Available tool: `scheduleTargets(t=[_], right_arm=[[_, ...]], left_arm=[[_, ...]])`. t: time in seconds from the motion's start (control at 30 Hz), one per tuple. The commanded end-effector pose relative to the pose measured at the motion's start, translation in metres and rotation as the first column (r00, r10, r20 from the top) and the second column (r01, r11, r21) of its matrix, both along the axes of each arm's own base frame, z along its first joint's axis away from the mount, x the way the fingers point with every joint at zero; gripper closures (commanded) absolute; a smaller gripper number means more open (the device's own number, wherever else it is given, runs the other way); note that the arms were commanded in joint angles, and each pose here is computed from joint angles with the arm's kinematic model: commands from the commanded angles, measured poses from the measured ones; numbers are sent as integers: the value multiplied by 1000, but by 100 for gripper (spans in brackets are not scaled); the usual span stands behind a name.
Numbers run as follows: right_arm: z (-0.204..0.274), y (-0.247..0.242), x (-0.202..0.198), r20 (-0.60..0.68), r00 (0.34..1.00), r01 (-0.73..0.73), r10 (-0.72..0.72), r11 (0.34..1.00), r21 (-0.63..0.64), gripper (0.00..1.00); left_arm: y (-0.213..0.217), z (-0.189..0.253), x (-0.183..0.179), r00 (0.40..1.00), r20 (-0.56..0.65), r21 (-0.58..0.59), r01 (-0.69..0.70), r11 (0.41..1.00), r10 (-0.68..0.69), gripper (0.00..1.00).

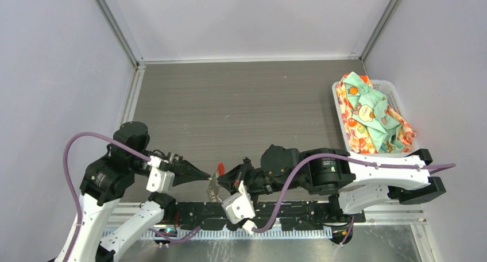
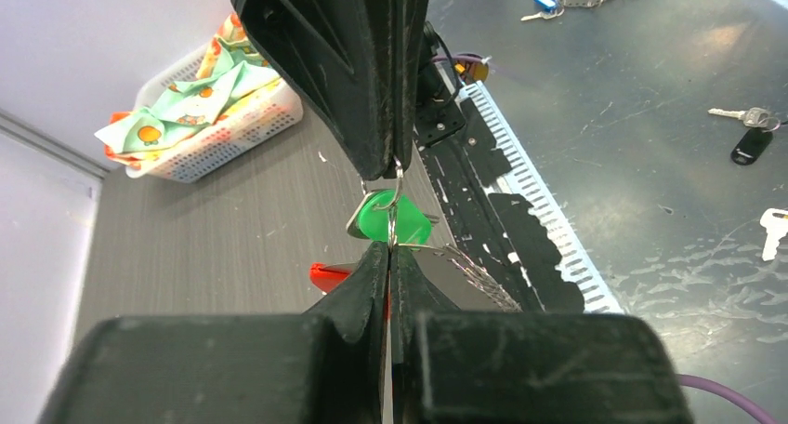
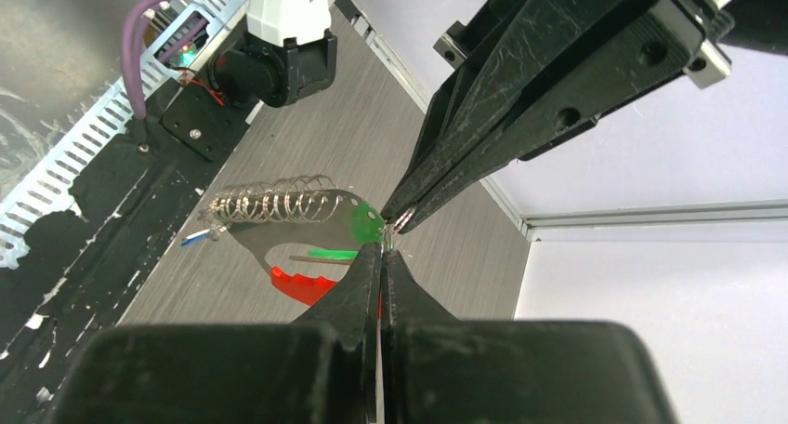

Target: Put the keys on the keyring

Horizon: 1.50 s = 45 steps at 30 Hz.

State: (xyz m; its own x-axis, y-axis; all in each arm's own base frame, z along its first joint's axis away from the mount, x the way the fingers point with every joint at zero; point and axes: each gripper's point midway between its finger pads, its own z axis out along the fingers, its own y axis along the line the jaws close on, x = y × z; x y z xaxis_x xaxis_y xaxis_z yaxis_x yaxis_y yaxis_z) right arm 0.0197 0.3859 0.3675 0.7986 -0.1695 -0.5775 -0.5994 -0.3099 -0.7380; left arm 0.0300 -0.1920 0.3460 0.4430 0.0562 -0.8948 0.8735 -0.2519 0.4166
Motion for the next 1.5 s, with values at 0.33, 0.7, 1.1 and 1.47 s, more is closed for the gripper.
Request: scheduleTargets(t=[0.33, 0.7, 1.1, 1.47], right_arm=[[31, 3, -9, 11, 999, -54, 53, 996, 76, 99], [40, -23, 21, -281, 952, -87, 119, 988, 124, 99], [46, -69, 23, -320, 902, -304, 291, 953, 8, 99], [32, -66, 32, -271, 927, -267, 260, 964, 11, 99]], left_arm=[[-2, 14, -3, 999, -28, -2, 46, 999, -46, 100], [3, 22, -24, 994, 7, -42, 113, 993, -113, 100], [-9, 49, -22, 916, -376, -88, 116, 989, -141, 100], [-14, 53, -15, 854, -482, -44, 202, 978, -198, 100]])
